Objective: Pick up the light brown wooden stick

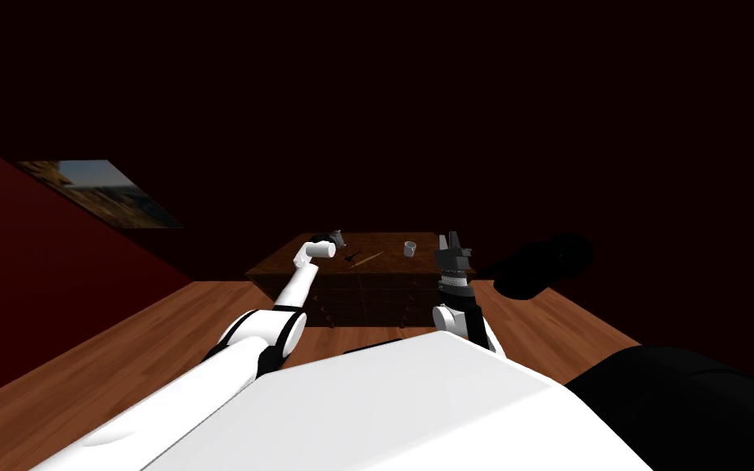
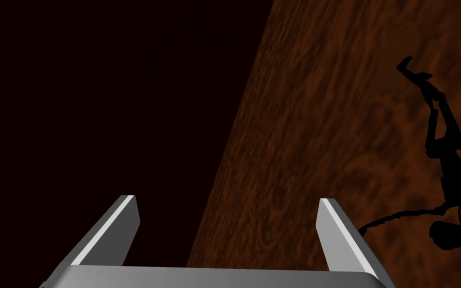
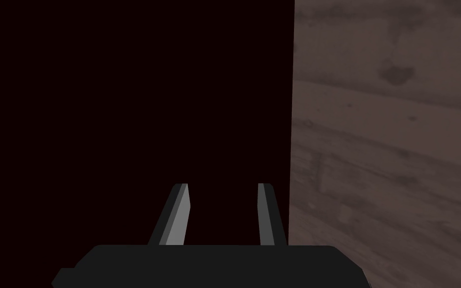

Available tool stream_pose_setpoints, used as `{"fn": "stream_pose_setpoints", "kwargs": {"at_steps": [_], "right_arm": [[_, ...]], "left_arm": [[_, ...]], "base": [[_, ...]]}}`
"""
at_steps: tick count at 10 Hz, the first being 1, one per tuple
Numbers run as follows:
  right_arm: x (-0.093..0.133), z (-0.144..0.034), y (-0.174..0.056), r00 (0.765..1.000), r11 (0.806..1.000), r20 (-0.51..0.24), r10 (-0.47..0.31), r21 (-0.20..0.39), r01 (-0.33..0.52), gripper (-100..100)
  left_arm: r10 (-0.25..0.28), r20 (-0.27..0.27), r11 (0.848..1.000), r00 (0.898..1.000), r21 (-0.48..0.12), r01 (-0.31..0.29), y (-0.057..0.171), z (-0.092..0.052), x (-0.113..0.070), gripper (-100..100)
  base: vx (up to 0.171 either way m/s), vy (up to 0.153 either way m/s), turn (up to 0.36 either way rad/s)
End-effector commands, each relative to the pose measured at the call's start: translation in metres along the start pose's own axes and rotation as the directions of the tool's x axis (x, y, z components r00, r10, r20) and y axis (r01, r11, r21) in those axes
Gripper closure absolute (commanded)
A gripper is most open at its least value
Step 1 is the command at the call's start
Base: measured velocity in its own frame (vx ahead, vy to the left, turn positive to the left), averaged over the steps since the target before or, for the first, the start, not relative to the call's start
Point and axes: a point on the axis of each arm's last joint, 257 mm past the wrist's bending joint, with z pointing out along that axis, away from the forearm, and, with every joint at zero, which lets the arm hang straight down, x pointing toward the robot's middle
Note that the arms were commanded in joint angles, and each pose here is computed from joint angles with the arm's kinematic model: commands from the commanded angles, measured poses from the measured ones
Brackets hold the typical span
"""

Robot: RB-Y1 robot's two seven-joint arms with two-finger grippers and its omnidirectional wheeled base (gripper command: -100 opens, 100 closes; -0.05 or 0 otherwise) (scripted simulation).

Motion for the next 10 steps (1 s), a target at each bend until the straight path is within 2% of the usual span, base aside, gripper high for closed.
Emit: {"fn": "stream_pose_setpoints", "kwargs": {"at_steps": [1, 2, 4, 5, 7, 8, 10], "right_arm": [[0.0, 0.0, 0.0, 1.0, 1.0, 0.0, 0.0, 0.0, 0.0, 0], [0.0, 0.0, 0.0, 1.0, 1.0, 0.0, 0.0, 0.0, 0.0, 0], [0.0, 0.0, 0.0, 1.0, 1.0, 0.0, 0.0, 0.0, 0.0, 0], [0.0, 0.0, 0.0, 1.0, 1.0, 0.0, 0.0, 0.0, 0.0, 0], [0.0, 0.0, 0.0, 1.0, 1.0, 0.0, 0.0, 0.0, 0.0, 0], [0.0, 0.0, 0.0, 1.0, 1.0, 0.0, 0.0, 0.0, 0.0, 0], [0.0, 0.0, 0.0, 1.0, 1.0, 0.0, 0.0, 0.0, 0.0, 0]], "left_arm": [[-0.006, 0.01, 1.0, 1.0, -0.026, 0.007, 0.006, 0.005, -0.003, -100], [-0.038, 0.012, 0.997, 0.999, -0.072, 0.038, 0.008, 0.007, 0.007, -100], [-0.038, 0.027, 0.994, 0.999, -0.097, 0.04, 0.015, 0.012, 0.003, -100], [-0.066, 0.03, 0.988, 0.997, -0.141, 0.07, 0.016, 0.013, 0.014, -100], [-0.066, 0.049, 0.983, 0.997, -0.167, 0.074, 0.025, 0.017, 0.008, -100], [-0.092, 0.058, 0.972, 0.994, -0.21, 0.102, 0.026, 0.018, 0.019, -100], [-0.091, 0.076, 0.966, 0.993, -0.235, 0.107, 0.036, 0.02, 0.013, -100]], "base": [[0.0, 0.0, 0.0], [0.009, -0.006, -0.047], [0.009, -0.006, -0.012], [0.009, -0.008, -0.047], [0.01, -0.007, -0.015], [0.014, -0.014, -0.045], [0.012, -0.008, -0.02]]}}
